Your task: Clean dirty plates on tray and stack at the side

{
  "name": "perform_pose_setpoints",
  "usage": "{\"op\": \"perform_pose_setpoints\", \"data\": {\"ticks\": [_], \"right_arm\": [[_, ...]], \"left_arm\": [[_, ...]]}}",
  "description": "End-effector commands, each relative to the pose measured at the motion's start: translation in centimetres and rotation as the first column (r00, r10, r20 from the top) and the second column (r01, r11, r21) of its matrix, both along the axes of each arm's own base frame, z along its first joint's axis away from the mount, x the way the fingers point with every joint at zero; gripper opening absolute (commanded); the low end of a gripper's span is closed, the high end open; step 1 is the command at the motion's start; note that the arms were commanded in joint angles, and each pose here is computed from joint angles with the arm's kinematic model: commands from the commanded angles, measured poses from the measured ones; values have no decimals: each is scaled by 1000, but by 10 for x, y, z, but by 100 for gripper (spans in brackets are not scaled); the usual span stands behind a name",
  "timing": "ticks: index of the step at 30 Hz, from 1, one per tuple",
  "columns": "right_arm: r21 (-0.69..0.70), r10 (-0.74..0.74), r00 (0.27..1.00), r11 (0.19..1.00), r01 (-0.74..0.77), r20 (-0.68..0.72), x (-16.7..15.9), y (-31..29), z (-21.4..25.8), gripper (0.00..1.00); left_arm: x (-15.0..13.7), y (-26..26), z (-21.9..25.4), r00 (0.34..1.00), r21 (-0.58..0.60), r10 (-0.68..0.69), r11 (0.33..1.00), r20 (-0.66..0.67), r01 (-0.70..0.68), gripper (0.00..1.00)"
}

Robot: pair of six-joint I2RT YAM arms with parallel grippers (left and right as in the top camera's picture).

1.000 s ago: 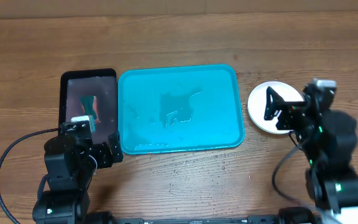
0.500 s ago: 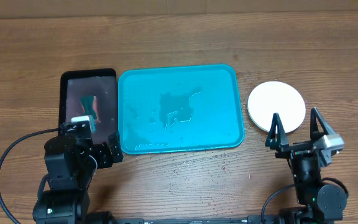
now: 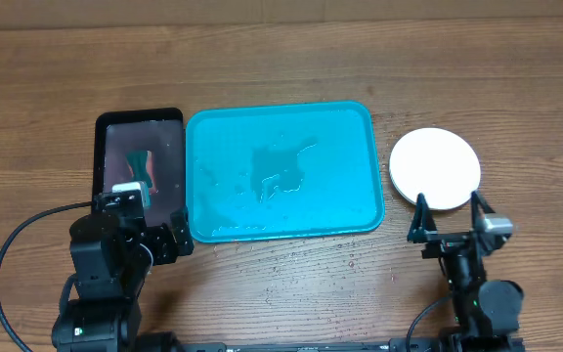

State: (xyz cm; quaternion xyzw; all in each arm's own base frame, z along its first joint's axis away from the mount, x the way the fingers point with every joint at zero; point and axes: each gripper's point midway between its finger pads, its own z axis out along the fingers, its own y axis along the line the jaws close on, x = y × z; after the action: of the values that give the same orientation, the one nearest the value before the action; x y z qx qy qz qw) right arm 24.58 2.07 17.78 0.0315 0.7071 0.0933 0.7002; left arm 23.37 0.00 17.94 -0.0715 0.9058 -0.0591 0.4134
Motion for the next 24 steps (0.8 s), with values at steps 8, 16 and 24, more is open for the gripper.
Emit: {"op": "perform_pose_setpoints", "data": {"ticks": [8,16,24], "right_arm": [[-8,9,1000,1000,-9,-21,0,2,-8,100],[-8,9,1000,1000,-9,-22,0,2,-8,100],[-8,9,1000,1000,-9,-21,0,2,-8,100]], "left_arm": [[0,1,0,1000,17,-9,1000,4,9,100],[0,1,0,1000,17,-9,1000,4,9,100],[0,1,0,1000,18,-8,1000,4,8,100]]}}
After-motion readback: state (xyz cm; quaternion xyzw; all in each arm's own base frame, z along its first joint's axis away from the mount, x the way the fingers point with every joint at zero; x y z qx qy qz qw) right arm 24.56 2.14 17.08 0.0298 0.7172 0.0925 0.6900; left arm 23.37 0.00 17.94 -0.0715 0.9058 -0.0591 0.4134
